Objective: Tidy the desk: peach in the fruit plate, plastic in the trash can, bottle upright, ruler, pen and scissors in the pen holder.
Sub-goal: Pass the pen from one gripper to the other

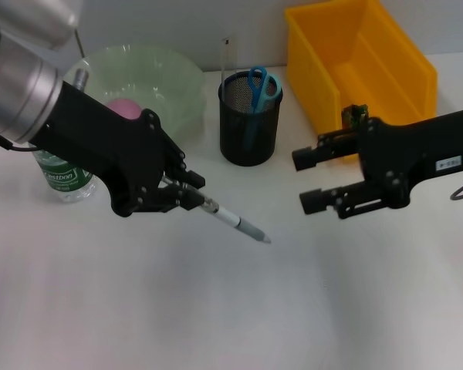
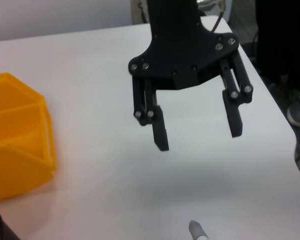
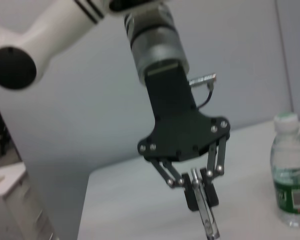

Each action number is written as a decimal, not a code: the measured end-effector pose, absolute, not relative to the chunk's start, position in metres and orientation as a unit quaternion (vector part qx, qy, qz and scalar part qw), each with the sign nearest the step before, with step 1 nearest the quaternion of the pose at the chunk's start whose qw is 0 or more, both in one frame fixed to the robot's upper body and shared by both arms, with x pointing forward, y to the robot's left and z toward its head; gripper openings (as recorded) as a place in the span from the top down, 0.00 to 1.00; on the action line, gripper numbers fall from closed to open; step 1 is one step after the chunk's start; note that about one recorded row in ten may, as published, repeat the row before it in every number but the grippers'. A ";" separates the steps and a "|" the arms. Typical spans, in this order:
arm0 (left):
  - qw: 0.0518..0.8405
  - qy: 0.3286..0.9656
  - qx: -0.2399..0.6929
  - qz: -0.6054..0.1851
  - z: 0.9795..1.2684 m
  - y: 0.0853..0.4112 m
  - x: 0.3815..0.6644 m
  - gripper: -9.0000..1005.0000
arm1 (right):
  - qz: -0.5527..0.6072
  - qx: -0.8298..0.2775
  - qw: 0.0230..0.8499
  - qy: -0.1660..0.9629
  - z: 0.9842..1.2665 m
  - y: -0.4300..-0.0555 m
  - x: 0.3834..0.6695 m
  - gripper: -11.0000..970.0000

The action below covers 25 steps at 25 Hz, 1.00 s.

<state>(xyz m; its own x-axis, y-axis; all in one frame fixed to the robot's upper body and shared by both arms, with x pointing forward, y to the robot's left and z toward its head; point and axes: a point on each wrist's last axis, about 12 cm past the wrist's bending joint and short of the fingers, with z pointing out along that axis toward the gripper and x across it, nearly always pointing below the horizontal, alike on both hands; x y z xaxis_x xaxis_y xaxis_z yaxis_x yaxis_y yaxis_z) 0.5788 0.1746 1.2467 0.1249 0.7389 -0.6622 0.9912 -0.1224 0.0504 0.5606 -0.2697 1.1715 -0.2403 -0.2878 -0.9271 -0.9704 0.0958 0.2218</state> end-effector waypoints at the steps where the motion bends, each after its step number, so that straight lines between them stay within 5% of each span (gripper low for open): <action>1: 0.250 0.611 0.709 -0.249 1.246 0.173 0.579 0.80 | 0.455 -0.498 0.364 0.643 1.171 -0.267 0.562 0.31; 25: 0.228 0.577 0.745 -0.244 1.234 0.160 0.574 0.79 | 0.407 -0.597 0.295 0.626 1.171 -0.203 0.583 0.34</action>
